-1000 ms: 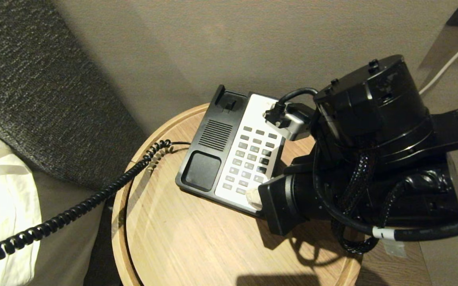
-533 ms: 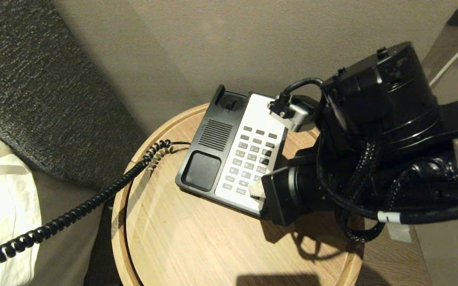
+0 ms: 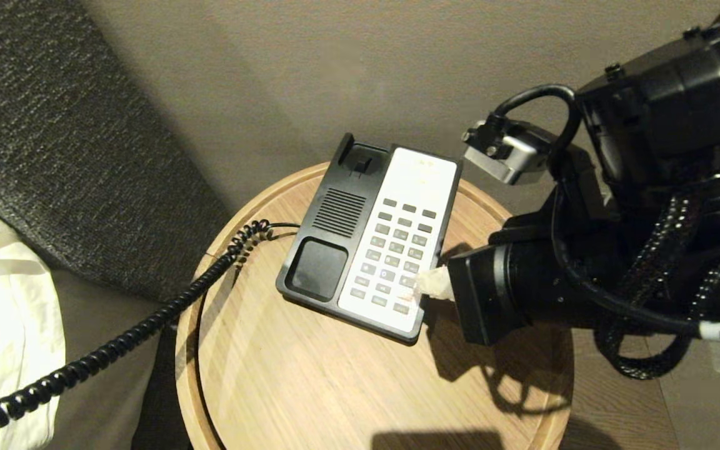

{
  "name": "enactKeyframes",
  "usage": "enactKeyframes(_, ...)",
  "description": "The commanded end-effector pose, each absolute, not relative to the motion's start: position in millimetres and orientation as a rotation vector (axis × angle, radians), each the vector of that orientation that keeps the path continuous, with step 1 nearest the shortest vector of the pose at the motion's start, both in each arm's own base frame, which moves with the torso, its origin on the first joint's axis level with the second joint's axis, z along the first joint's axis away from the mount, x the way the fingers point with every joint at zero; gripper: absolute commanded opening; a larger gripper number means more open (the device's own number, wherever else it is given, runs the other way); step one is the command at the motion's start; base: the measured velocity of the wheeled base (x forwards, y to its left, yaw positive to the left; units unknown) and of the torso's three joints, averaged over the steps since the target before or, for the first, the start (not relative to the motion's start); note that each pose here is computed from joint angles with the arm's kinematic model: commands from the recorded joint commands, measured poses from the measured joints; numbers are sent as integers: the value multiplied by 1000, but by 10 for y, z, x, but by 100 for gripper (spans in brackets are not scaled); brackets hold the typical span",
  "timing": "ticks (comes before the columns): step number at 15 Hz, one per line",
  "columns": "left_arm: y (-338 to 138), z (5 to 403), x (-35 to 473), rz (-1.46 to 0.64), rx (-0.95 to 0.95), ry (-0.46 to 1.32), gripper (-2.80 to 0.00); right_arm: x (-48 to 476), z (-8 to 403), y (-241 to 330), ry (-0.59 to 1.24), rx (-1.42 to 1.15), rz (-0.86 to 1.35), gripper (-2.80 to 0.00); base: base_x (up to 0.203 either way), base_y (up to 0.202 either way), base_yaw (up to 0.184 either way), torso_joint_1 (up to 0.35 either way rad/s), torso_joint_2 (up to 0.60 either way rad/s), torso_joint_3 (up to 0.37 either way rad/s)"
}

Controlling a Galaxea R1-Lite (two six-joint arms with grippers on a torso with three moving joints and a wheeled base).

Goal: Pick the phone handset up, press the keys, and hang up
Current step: Dial the number, then put the handset back

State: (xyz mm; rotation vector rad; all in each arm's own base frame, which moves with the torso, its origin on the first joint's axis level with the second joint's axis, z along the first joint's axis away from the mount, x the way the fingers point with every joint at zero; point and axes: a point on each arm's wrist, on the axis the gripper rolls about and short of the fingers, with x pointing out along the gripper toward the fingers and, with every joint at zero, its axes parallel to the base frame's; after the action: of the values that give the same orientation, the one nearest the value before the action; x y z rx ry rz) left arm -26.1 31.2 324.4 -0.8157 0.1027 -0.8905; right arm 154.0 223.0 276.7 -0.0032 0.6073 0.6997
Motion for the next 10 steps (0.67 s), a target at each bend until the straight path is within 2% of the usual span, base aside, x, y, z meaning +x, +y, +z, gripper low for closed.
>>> enactKeyframes(1,-64,3310,61,-842,-688,198,-280,1430,2931,2008,550,26,661,-280,0,0,0,0,0,0)
enactKeyframes(6,-917,3271,816,-685,-172,265,-280,1453,3091,1450,489,61,416,-280,0,0,0,0,0,0)
enactKeyframes(10,-1499,3201,1244,-499,13,296,-280,1370,3173,1162,449,98,343,-280,0,0,0,0,0,0)
